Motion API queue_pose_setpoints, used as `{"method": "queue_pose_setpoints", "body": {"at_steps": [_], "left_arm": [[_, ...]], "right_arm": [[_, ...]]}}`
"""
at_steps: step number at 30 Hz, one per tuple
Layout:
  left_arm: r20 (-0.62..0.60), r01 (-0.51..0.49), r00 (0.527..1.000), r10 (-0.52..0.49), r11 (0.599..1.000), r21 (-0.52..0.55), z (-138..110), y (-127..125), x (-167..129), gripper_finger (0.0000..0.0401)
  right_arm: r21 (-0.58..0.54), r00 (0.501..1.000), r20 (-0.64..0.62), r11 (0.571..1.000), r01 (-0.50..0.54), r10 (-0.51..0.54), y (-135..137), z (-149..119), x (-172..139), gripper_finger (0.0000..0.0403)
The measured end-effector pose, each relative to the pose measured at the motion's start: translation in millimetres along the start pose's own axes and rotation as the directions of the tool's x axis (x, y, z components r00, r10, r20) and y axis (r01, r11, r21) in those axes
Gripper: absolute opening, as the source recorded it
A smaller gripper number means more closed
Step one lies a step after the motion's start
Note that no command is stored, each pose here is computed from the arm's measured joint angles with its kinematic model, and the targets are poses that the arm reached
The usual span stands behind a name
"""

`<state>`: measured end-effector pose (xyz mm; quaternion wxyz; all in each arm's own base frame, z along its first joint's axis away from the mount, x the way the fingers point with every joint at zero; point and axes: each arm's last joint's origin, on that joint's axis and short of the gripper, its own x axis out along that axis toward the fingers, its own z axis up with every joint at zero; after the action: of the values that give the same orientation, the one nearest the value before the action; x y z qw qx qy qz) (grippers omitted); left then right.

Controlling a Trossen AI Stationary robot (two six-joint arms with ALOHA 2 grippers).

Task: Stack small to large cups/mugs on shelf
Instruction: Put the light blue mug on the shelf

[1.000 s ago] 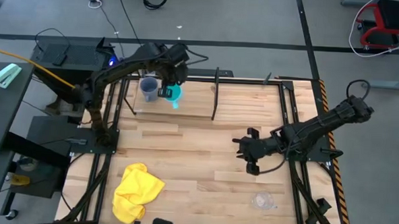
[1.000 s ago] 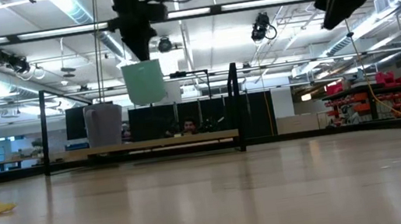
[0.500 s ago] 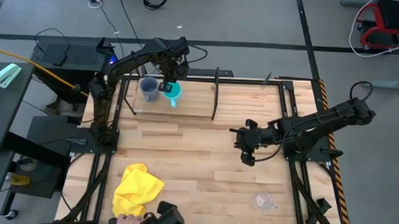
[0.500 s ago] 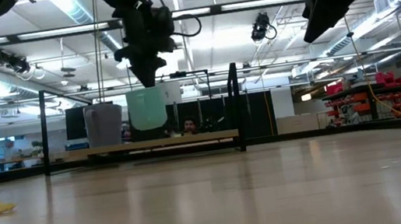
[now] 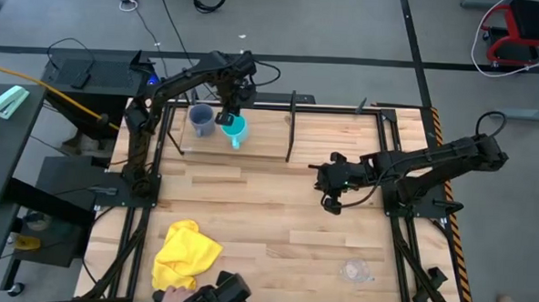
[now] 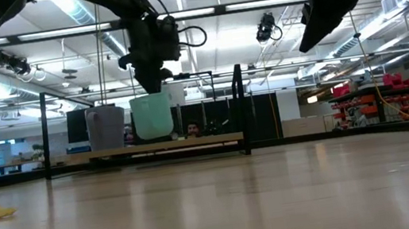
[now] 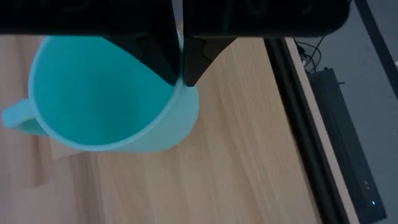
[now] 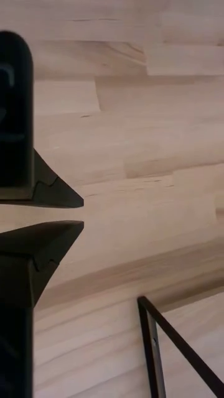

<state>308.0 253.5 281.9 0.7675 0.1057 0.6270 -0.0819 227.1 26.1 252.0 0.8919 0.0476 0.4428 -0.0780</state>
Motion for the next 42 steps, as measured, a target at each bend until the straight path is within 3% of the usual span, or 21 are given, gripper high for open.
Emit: {"method": "queue_pose_setpoints", "body": {"at_steps": [11,26,35,42], "left_arm": [[-0.056,0.011,0.998,-0.011,1.000,-0.004,1.4,8.0,22.1,0.0010],[-0.010,-0.095,0.995,0.095,0.995,0.019,13.2,13.3,19.6,0.0041],[-0.065,-0.151,0.986,0.152,0.988,0.010,17.8,11.3,19.9,0.0028],[-0.075,-0.160,0.984,0.160,0.987,0.004,21.3,8.2,19.7,0.0047]], "right_arm": [[-0.004,1.000,0.011,1.000,-0.004,0.004,0.5,1.0,0.0,0.0050],[-0.013,1.000,0.012,1.000,-0.004,0.004,0.5,1.1,0.0,0.0050],[-0.014,1.000,0.012,1.000,-0.004,0.004,0.5,1.1,0.0,0.0050],[-0.014,1.000,0.012,1.000,-0.004,0.004,0.5,1.1,0.0,0.0050]]}}
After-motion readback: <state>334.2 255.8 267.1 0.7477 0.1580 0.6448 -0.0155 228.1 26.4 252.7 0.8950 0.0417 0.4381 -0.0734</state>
